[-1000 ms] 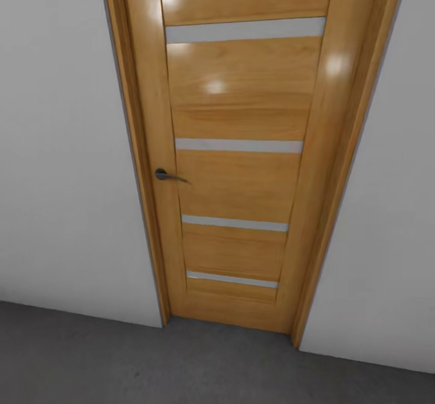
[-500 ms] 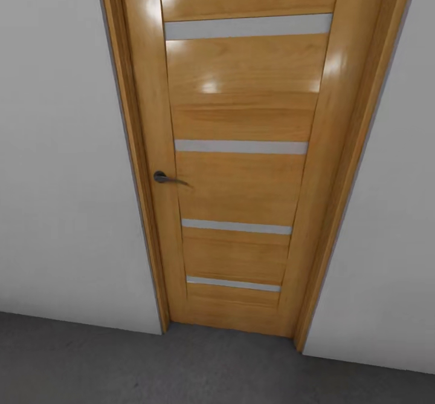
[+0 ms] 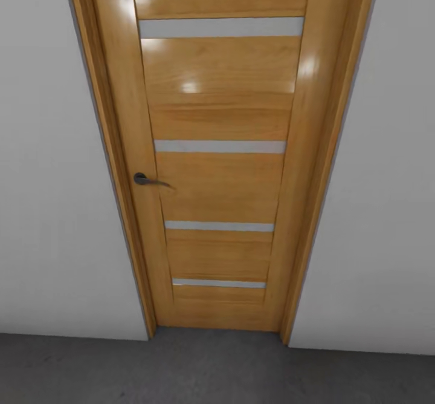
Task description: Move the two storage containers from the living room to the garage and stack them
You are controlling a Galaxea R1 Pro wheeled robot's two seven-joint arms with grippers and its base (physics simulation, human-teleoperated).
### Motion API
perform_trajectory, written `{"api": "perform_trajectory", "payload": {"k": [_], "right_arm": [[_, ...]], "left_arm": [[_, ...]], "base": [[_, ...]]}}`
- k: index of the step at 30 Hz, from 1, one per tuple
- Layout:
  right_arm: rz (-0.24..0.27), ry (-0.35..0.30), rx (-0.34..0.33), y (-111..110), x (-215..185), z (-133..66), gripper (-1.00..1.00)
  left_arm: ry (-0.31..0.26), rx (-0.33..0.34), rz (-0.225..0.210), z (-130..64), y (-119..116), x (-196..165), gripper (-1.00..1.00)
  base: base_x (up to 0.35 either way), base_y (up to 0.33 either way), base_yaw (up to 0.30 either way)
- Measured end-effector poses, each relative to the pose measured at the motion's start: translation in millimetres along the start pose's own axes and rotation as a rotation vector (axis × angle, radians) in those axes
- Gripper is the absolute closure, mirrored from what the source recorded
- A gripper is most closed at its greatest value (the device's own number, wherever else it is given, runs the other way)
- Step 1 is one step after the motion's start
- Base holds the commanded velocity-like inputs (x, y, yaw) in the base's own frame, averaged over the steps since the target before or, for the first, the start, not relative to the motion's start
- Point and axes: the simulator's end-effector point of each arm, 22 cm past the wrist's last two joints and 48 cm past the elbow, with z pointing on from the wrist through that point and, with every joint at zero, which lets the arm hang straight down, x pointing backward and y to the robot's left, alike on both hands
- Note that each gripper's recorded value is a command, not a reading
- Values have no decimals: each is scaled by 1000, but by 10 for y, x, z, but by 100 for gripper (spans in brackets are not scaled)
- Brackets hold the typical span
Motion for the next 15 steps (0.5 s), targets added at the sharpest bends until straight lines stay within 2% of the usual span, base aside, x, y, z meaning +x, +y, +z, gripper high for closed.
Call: {"api": "perform_trajectory", "payload": {"k": [6,15], "right_arm": [[-1,0,0,-1,0,0,-100],[-4,0,1,-9,2,0,-100]], "left_arm": [[0,0,0,0,0,0,-100],[0,-1,0,0,7,-1,-100]], "base": [[0,0,-224],[0,0,-30]]}}
